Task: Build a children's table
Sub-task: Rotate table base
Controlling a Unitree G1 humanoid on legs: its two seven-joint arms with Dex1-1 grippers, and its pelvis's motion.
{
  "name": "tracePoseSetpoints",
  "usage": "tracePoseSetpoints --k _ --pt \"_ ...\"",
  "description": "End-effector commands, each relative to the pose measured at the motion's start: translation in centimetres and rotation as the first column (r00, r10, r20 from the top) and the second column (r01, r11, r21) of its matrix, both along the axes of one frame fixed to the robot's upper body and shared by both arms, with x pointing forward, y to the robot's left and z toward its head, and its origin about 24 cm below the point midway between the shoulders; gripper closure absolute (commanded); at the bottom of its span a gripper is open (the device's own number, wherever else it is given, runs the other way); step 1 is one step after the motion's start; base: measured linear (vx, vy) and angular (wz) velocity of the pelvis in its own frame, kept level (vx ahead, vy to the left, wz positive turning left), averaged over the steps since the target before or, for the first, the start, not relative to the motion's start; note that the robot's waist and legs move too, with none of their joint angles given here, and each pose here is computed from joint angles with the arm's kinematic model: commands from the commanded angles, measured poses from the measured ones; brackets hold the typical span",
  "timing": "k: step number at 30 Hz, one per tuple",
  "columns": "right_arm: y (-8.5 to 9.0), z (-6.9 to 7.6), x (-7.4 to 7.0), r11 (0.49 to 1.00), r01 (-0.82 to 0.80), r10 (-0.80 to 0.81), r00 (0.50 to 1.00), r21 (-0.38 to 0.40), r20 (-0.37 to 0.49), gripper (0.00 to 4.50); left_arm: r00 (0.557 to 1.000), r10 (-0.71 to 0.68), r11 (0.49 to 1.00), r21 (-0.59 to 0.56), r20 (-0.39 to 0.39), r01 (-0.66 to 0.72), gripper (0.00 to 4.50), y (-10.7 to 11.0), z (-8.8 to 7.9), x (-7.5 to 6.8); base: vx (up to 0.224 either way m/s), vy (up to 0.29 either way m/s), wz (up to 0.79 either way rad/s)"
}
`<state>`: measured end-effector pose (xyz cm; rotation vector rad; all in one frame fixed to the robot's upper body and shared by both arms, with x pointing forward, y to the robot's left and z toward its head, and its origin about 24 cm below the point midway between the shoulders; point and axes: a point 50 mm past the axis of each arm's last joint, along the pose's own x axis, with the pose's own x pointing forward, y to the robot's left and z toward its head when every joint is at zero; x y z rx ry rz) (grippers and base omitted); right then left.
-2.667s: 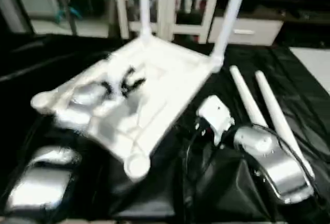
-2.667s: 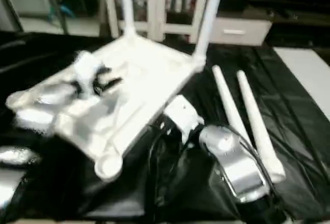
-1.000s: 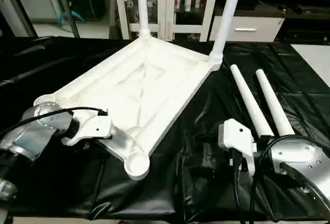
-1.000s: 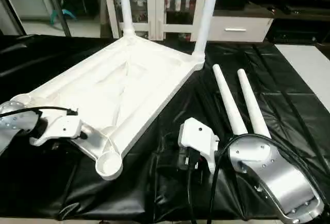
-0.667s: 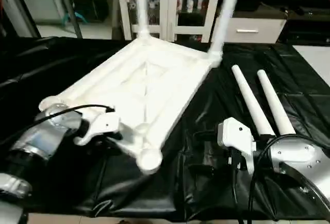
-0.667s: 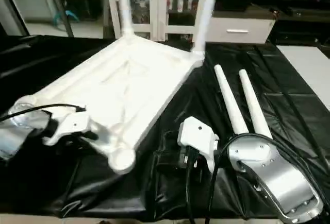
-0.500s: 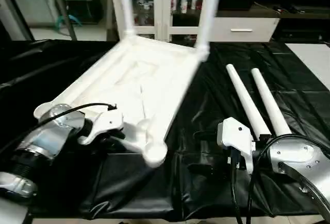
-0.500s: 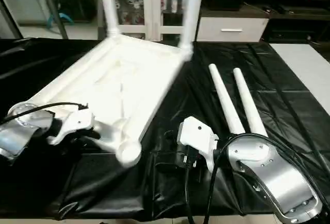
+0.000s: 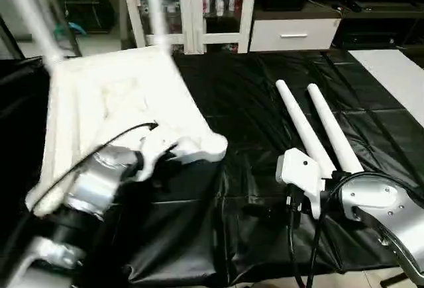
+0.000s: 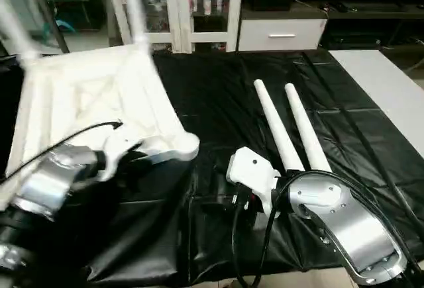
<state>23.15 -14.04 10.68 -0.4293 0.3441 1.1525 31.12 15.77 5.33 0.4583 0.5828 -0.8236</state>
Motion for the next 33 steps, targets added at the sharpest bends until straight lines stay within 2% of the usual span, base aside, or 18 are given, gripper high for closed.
tracePoseSetpoints --k 1,4,6,7,12,15,16,19,21,22,25,26,28,29,30,31,33 --pt "-0.1 0.2 0.6 0.999 0.036 -0.035 0.999 -0.008 0.041 0.62 0.997 0.009 1.000 -0.028 -0.071 -0.011 4.03 -1.0 -1.4 -0.9 0.000 0.000 0.00" --pt "-0.3 0.2 1.5 0.994 0.105 -0.104 0.992 -0.018 0.079 0.62 0.999 -0.028 0.995 -0.098 -0.042 0.024 4.23 -3.3 -1.0 -0.8 0.000 0.000 0.00" --pt "-0.5 0.2 1.9 0.989 0.147 -0.144 0.985 -0.020 0.093 0.62 0.998 -0.047 0.993 -0.110 -0.029 0.044 4.32 -3.9 -0.9 -0.9 0.000 0.000 0.00" --pt "-0.8 0.1 2.6 0.976 0.217 -0.214 0.972 -0.019 0.099 0.62 0.997 -0.066 0.993 -0.099 -0.026 0.063 4.46 -4.2 -0.9 -1.0 0.000 0.000 0.00" --pt "-1.6 -0.2 4.1 0.917 0.399 -0.398 0.914 0.011 0.079 0.62 0.995 -0.088 0.995 -0.041 -0.051 0.086 4.46 -3.9 -1.0 -1.7 0.000 0.000 0.00" --pt "-1.7 -0.4 4.4 0.893 0.450 -0.449 0.891 0.013 0.064 0.62 0.995 -0.094 0.995 -0.038 -0.040 0.092 4.46 -3.8 -0.6 -1.9 0.000 0.000 0.00" --pt "-1.9 -0.5 4.5 0.881 0.472 -0.472 0.879 0.012 0.061 0.62 0.995 -0.094 0.995 -0.037 -0.033 0.093 4.22 -3.7 -0.3 -1.9 0.000 0.000 0.00" --pt "-2.1 -0.7 4.9 0.854 0.519 -0.520 0.853 0.021 0.054 0.62 0.993 -0.115 0.993 -0.043 -0.038 0.113 4.06 -3.5 0.1 -2.1 0.000 0.000 0.00" --pt "-2.5 -0.8 5.3 0.820 0.572 -0.573 0.819 0.036 0.037 0.36 0.992 -0.120 0.991 -0.063 -0.031 0.117 3.86 -3.4 0.6 -2.2 0.000 0.000 0.00" --pt "-3.0 -0.8 5.9 0.784 0.619 -0.620 0.784 0.038 0.024 0.29 0.994 -0.108 0.989 -0.098 -0.009 0.107 3.67 -3.4 1.5 -2.1 0.000 0.000 0.00" --pt "-3.6 -0.7 6.4 0.742 0.670 -0.670 0.742 0.031 0.005 0.15 0.993 -0.112 0.986 -0.124 0.029 0.115 3.59 -3.3 2.5 -2.0 0.000 0.000 0.00" --pt "-3.9 -0.8 6.7 0.720 0.694 -0.694 0.720 0.017 -0.001 0.06 0.992 -0.116 0.983 -0.140 0.055 0.122 3.46 -3.4 2.9 -1.8 0.000 0.000 0.00" --pt "-5.4 -1.1 7.6 0.619 0.784 -0.785 0.620 -0.056 -0.005 0.06 0.979 -0.148 0.969 -0.176 0.139 0.172 3.46 -3.2 4.1 -1.5 0.000 0.000 0.00" --pt "-5.4 -1.1 7.6 0.619 0.784 -0.785 0.620 -0.056 -0.005 0.06 0.979 -0.148 0.969 -0.176 0.139 0.172 3.46 -3.2 4.1 -1.5 0.000 0.000 0.00" --pt "-6.2 -1.5 8.0 0.577 0.812 -0.815 0.579 -0.085 -0.011 0.06 0.969 -0.169 0.963 -0.179 0.179 0.201 3.46 -3.0 4.5 -1.5 0.000 0.000 0.00" --pt "-6.2 -1.5 8.0 0.573 0.815 -0.819 0.574 -0.087 -0.012 0.06 0.968 -0.173 0.962 -0.181 0.184 0.206 3.46 -3.0 4.6 -1.6 0.000 0.000 0.00" --pt "-7.3 -2.0 8.5 0.516 0.848 -0.855 0.517 -0.117 -0.027 0.06 0.946 -0.221 0.938 -0.214 0.237 0.273 3.46 -3.2 5.5 -2.2 0.000 0.000 0.00"
